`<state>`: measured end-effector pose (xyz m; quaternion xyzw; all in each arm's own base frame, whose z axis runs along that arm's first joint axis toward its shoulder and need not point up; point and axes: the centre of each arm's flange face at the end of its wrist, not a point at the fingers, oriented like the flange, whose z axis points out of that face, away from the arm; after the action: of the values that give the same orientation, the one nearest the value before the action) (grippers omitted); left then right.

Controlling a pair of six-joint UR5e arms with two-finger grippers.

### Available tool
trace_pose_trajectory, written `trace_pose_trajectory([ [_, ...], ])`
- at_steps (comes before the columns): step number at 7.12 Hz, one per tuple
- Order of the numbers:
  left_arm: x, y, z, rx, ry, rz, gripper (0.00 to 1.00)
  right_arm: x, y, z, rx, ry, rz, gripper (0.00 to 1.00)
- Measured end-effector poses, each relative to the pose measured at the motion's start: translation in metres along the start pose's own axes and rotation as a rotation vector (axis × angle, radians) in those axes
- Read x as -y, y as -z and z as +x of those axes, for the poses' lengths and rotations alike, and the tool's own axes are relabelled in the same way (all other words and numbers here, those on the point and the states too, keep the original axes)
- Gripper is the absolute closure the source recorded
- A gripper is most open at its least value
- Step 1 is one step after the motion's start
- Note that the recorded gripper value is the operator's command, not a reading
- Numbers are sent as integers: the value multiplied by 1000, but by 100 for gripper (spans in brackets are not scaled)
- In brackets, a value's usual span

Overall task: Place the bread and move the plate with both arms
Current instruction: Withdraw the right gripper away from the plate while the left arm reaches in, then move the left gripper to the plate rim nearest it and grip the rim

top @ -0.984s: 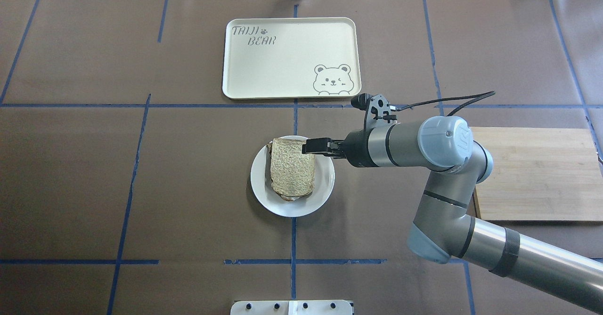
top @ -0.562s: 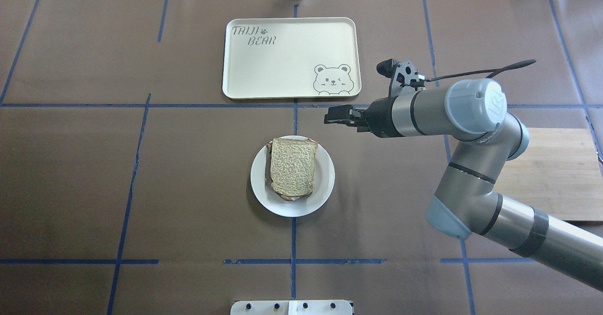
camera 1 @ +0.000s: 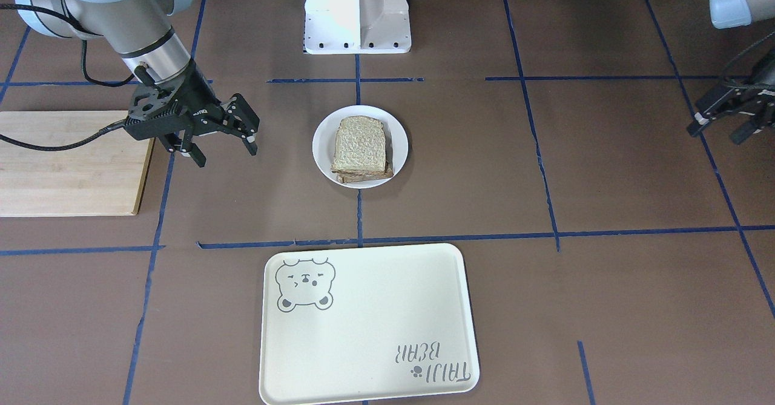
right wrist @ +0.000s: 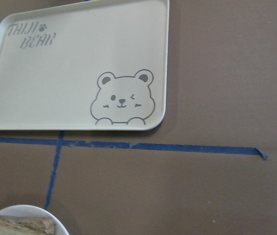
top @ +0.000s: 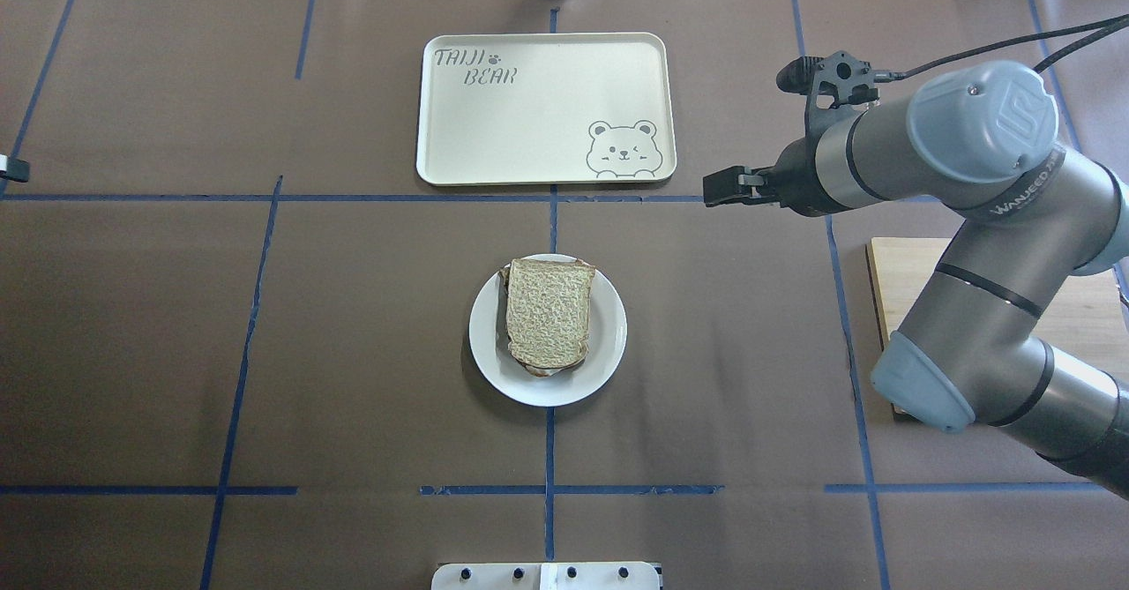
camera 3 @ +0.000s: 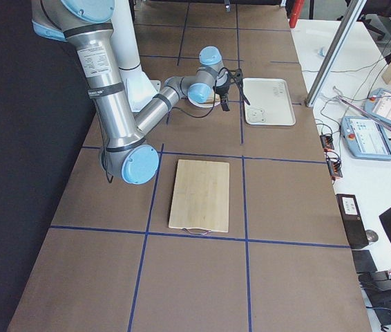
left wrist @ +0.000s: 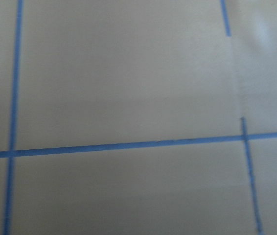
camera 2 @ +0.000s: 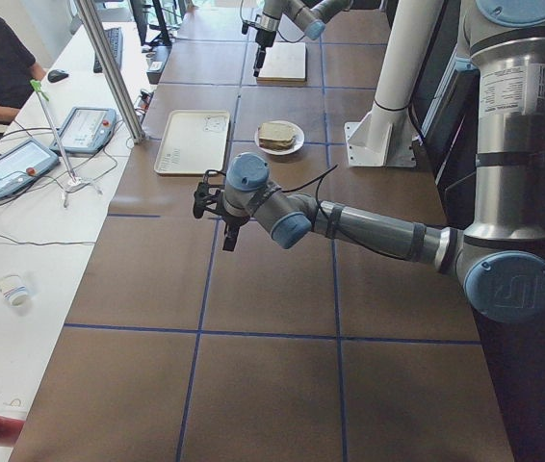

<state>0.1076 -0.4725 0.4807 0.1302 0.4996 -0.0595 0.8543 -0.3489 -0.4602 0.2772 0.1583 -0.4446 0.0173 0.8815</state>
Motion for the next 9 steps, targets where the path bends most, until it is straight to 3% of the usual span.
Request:
trace_pose_trajectory([
  [2, -19, -34, 56, -102, 114, 60, 0, 13, 17, 35, -114, 62, -110, 0],
  [4, -44, -66, 113, -228, 247, 125, 0, 34, 41, 89, -142, 110, -203, 0],
  [7, -91, -122, 189, -455, 446, 180, 0, 52, 80, 177, -82, 144, -262, 0],
  [9, -125, -150, 223, -551, 522, 174, 13, 50, 93, 207, -34, 123, -278, 0],
])
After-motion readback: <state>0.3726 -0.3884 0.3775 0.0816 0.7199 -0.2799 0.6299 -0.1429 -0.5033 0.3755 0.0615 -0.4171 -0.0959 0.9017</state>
